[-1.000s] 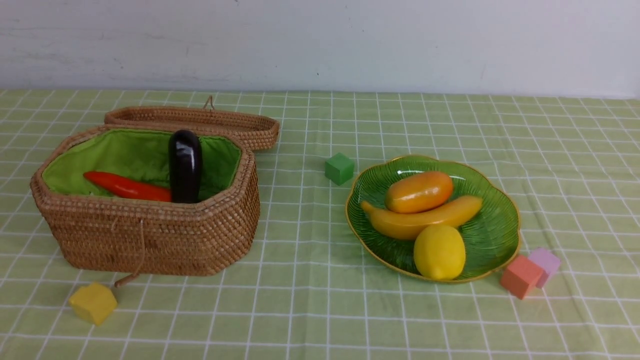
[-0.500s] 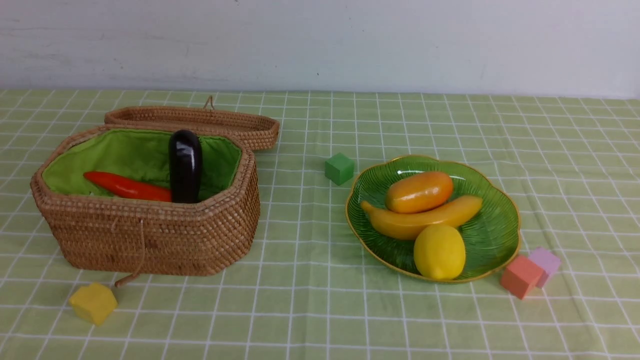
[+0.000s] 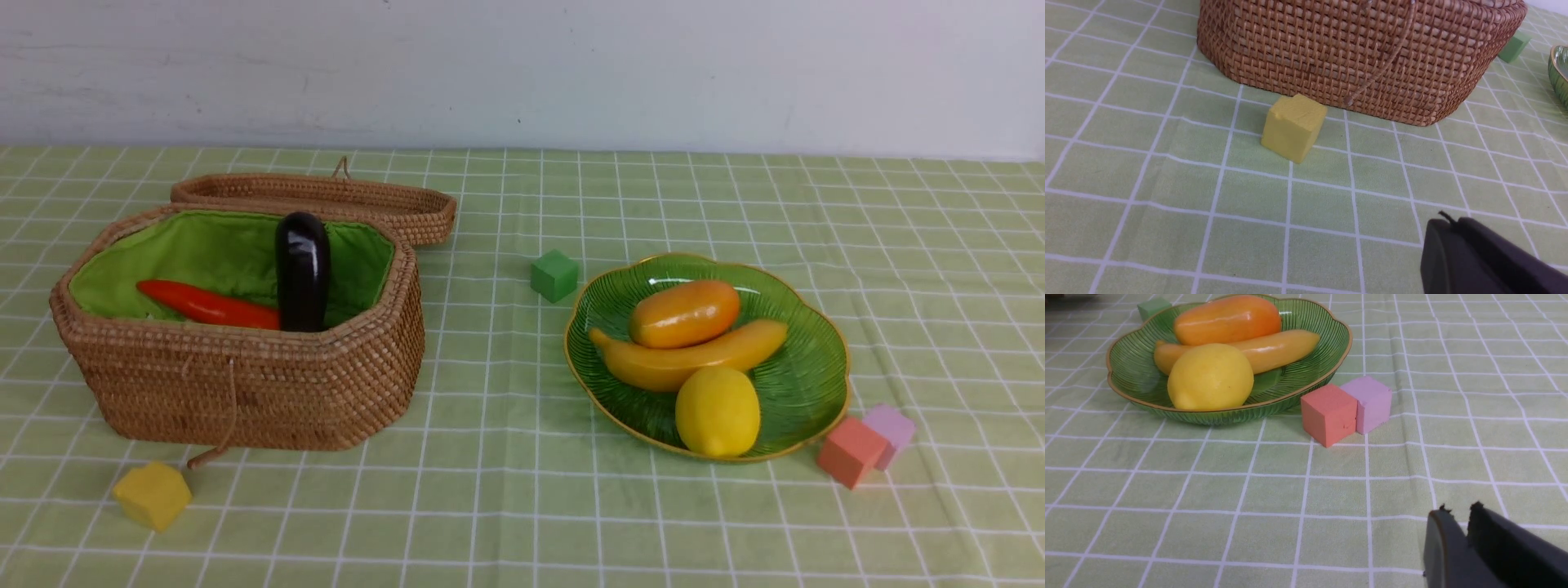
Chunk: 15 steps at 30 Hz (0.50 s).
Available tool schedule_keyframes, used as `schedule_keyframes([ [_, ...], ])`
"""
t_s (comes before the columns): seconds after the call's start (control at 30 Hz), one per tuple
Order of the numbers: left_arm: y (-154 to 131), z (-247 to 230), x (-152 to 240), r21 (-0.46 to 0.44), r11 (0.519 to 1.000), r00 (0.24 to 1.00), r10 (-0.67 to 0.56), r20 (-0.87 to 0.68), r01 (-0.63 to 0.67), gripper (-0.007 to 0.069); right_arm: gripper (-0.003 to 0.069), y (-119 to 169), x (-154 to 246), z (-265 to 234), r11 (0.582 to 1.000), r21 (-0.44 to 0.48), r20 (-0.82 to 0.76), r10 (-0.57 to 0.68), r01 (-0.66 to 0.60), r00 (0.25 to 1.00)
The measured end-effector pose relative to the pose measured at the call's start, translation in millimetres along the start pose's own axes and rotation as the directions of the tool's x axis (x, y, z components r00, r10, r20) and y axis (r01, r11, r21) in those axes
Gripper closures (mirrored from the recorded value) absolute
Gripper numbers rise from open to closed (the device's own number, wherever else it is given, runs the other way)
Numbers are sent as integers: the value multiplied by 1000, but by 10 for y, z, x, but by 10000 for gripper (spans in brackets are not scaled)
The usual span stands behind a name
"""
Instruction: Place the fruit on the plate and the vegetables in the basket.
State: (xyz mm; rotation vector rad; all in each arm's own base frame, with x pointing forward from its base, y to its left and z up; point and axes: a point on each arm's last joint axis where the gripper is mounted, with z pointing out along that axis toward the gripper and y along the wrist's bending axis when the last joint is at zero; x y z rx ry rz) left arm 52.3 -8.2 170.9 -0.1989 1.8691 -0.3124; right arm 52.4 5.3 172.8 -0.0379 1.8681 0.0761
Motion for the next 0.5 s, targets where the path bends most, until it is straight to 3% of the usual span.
schedule_keyframes([
  [0.5,0,0,0,0,1000,1000,0,0,0,603,548,0,0,0,1000,0,0,0,0,1000],
])
